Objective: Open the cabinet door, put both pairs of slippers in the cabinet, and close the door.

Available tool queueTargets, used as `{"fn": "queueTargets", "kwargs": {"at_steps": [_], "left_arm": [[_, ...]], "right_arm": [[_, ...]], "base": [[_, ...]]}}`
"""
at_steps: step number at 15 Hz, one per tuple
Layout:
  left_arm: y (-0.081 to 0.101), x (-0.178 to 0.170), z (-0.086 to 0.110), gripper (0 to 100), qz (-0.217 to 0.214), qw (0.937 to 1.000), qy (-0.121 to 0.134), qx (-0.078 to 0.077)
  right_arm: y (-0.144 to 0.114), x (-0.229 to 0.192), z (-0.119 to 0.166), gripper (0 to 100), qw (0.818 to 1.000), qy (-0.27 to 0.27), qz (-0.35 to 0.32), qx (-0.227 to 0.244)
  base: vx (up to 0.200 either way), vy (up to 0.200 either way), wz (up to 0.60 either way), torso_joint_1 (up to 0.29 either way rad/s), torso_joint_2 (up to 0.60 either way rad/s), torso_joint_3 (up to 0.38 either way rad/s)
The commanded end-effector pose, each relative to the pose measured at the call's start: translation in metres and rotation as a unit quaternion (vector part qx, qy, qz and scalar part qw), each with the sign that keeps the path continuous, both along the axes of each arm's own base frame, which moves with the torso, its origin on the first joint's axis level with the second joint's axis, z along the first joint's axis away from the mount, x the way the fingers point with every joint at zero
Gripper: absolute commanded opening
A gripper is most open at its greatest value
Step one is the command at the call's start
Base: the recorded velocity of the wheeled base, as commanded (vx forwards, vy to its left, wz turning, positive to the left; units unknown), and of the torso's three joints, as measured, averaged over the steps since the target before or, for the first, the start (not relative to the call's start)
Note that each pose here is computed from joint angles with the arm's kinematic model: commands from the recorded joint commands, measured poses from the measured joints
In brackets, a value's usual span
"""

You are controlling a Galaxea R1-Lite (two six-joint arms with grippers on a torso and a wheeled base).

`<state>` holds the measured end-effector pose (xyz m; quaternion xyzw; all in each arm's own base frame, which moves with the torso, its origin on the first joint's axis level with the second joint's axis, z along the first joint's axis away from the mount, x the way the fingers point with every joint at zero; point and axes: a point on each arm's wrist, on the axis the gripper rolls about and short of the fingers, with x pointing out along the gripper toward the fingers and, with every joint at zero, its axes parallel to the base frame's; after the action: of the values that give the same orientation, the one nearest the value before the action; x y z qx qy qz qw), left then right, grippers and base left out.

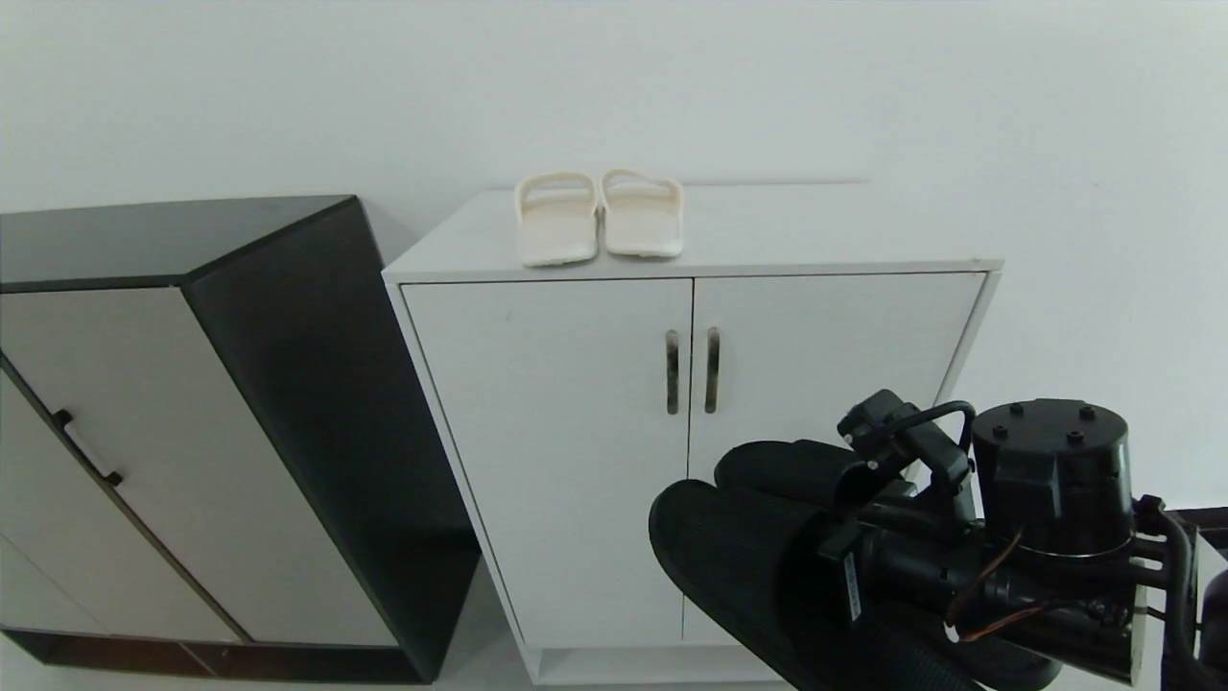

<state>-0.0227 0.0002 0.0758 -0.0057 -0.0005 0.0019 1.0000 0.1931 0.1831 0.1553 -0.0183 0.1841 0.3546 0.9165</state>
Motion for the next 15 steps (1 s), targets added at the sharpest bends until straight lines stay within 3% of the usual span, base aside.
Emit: {"fn": "queueTargets", "kwargs": {"at_steps": [1,4,6,10,11,12,13,14,15], "left_arm": [[0.000,0.000,0.000,100,0.000,1.0000,0.001,0.000],[0.000,0.000,0.000,100,0.000,1.0000,0.000,0.002],[0.000,0.000,0.000,100,-0.006,0.9999,0.001,0.013],[-0.001,0.001,0.002,100,-0.031,0.9981,0.005,0.052],[-0.001,0.003,0.018,100,-0.043,0.9974,0.005,0.057],[-0.002,0.009,0.079,100,-0.049,0.9986,-0.018,0.011],[-0.003,0.019,0.104,100,-0.069,0.9975,-0.011,-0.005],[-0.005,0.035,0.114,100,-0.105,0.9943,0.020,-0.001],[-0.007,0.059,0.117,100,-0.149,0.9872,0.058,-0.004]], "right_arm": [[0.001,0.001,-0.003,0,1.000,0.004,0.000,-0.003],[0.001,0.001,-0.006,0,1.000,-0.004,0.000,-0.002],[-0.001,0.000,-0.007,0,1.000,-0.015,0.003,-0.010],[-0.003,-0.002,-0.007,0,1.000,-0.028,0.006,-0.006],[-0.003,-0.002,-0.008,0,1.000,-0.027,0.005,-0.006],[-0.003,-0.003,-0.009,0,1.000,-0.024,0.006,-0.009],[-0.003,-0.003,-0.009,0,1.000,-0.024,0.007,-0.008],[-0.003,-0.003,-0.010,0,1.000,-0.024,0.007,-0.009],[-0.004,-0.003,-0.010,0,1.000,-0.024,0.007,-0.009]], "base": [[0.000,0.000,0.00,-0.129,0.48,0.334],[0.000,0.000,0.00,-0.121,0.46,0.344],[0.000,0.000,0.00,-0.095,0.46,0.354],[0.000,0.000,0.00,-0.044,0.45,0.391],[0.000,0.000,0.00,-0.017,0.33,0.320],[0.000,0.000,0.00,-0.012,0.19,0.188],[0.000,0.000,0.00,0.002,0.12,0.100],[0.000,0.000,0.00,-0.002,0.06,0.051],[0.000,0.000,0.00,0.000,0.00,0.000]]}}
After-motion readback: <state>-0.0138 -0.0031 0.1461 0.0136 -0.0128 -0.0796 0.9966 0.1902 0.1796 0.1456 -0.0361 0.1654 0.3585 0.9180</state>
